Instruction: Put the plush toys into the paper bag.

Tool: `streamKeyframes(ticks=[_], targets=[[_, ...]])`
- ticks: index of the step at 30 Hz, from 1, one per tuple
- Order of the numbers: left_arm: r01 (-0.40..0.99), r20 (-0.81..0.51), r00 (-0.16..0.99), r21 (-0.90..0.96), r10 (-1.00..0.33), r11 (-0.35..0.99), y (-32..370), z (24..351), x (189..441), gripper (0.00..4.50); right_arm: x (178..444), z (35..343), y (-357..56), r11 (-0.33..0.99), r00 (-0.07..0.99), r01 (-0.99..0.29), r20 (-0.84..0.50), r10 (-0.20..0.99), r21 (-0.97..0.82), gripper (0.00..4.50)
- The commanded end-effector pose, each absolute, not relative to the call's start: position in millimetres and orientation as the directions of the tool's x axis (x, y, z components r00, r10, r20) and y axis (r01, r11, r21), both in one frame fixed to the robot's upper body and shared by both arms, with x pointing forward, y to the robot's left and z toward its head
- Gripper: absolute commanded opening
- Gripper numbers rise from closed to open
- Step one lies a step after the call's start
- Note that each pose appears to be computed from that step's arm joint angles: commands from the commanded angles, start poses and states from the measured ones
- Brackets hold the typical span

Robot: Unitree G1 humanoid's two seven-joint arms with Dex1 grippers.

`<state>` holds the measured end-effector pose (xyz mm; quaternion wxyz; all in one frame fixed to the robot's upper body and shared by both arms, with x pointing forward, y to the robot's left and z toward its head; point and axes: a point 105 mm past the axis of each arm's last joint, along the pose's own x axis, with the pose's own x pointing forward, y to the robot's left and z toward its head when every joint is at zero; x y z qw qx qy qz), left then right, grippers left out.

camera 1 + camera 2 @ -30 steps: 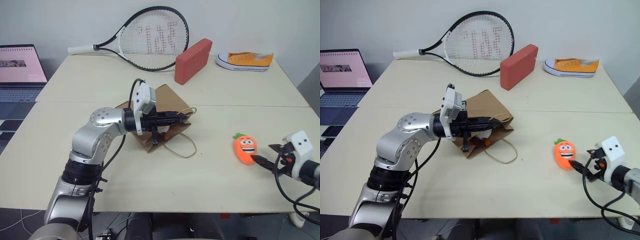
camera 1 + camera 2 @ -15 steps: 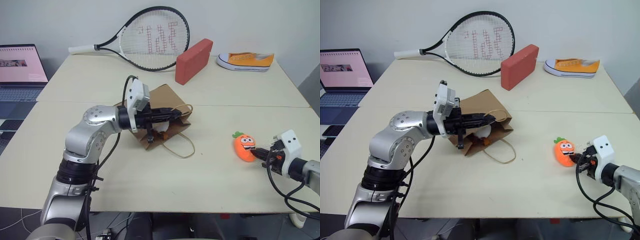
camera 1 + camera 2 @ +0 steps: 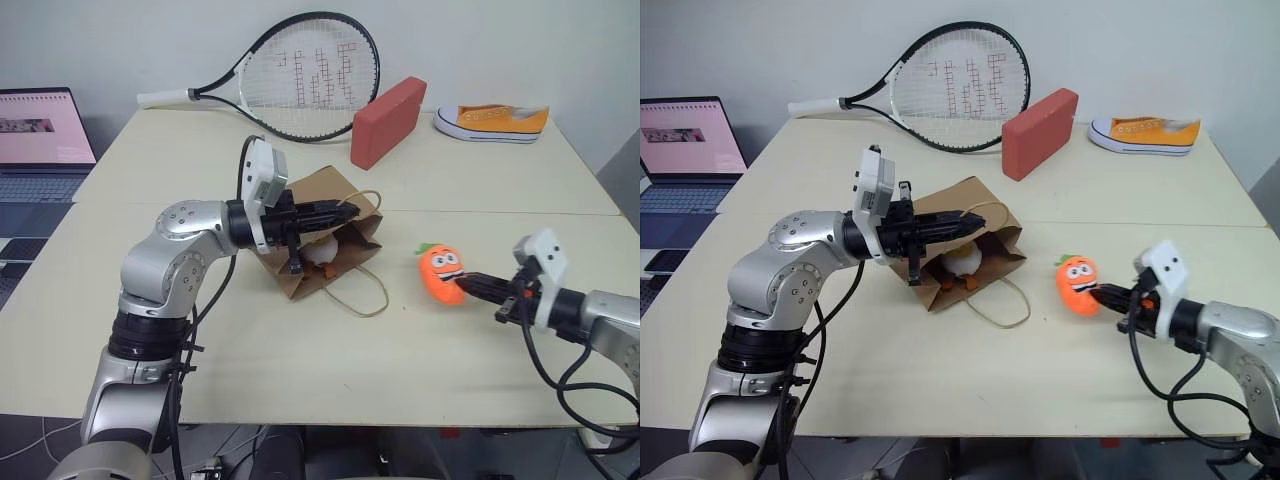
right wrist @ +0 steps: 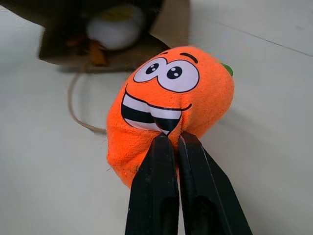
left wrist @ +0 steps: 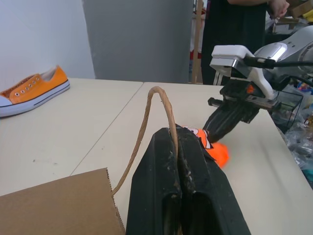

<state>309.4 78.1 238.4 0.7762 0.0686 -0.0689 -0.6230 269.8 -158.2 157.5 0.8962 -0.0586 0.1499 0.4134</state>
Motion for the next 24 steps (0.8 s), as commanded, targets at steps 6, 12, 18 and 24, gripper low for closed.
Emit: streamKeyframes(ticks=[6,12,18,24], targets=[[0.959,0.042,0.169,0.224,-0.985,0.174,73.2,250.8,299.7,0.0,284.6,156.2,-95.6,0.554,0.524,-0.831,-0.255,0.812,0.057,0.03],[0.965,0.038,0.15,0.211,-0.988,0.154,70.0,248.4,293.9,0.0,310.0,147.9,-70.2,0.592,0.567,-0.803,-0.223,0.793,0.066,0.03],[0.97,0.021,0.139,0.201,-0.99,0.14,70.9,245.4,288.7,0.0,328.3,157.7,-57.8,0.638,0.634,-0.77,-0.158,0.757,-0.029,0.03],[0.973,0.007,0.124,0.194,-0.992,0.123,69.8,242.5,285.9,0.0,344.3,157.8,-51.0,0.649,0.681,-0.731,-0.156,0.716,-0.211,0.03]])
